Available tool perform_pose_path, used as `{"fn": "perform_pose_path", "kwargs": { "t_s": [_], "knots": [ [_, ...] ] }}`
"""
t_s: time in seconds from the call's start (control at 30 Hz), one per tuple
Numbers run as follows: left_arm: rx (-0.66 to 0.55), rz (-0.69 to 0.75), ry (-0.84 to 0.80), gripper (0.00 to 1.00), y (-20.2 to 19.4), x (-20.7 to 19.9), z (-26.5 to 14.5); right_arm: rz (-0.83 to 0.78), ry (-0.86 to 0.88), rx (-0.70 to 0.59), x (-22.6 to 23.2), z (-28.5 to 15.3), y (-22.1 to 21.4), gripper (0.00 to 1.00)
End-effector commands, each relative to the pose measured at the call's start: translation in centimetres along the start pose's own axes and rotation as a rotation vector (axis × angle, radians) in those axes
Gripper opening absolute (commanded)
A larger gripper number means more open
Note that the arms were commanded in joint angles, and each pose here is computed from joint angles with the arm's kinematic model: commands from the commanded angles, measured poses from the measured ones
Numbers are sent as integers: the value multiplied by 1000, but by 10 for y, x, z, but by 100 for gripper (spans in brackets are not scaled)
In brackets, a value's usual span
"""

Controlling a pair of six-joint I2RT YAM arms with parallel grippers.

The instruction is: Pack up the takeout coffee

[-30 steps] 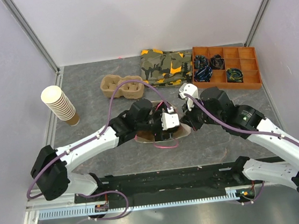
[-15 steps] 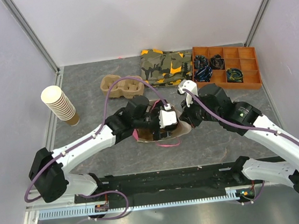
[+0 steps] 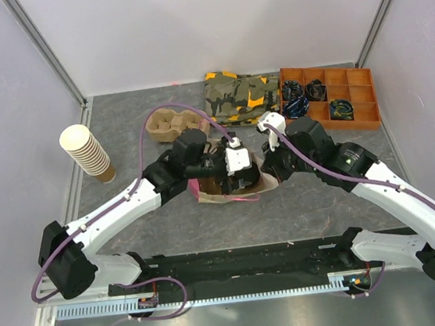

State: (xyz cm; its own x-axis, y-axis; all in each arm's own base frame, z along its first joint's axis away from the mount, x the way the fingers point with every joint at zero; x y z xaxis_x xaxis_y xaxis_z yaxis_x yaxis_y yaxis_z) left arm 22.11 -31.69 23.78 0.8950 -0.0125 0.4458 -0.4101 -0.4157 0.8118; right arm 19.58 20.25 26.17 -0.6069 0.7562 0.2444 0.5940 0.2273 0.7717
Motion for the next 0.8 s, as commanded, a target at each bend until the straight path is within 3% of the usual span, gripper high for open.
{"fn": "perform_pose_path", "kwargs": {
  "t_s": [0.0, 0.37, 0.77],
  "knots": [
    [-122, 21, 79, 100, 41, 28, -16, 30, -36, 21, -3, -7, 2, 0],
    [-227, 35, 127, 99, 63, 36, -32, 56, -52, 46, -7, -7, 7, 0],
    [-295, -99, 288, 100, 86, 88, -54, 110, -60, 109, -14, -3, 13, 0]
  ]
}}
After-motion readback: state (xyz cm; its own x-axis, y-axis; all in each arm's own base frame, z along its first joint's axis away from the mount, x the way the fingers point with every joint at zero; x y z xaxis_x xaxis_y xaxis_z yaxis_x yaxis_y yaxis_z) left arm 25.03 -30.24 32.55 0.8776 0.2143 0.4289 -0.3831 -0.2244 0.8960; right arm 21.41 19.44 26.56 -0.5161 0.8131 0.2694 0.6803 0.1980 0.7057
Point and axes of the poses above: each gripper's point midway between its finger pads, its own z axis out along the fingers, its own x axis along the line the jaws close on, y = z × x, the point moved 3 cm from there along -z, back along the fingers, and after that the axes turned 8 degrees about z, right-handed, at the moved point
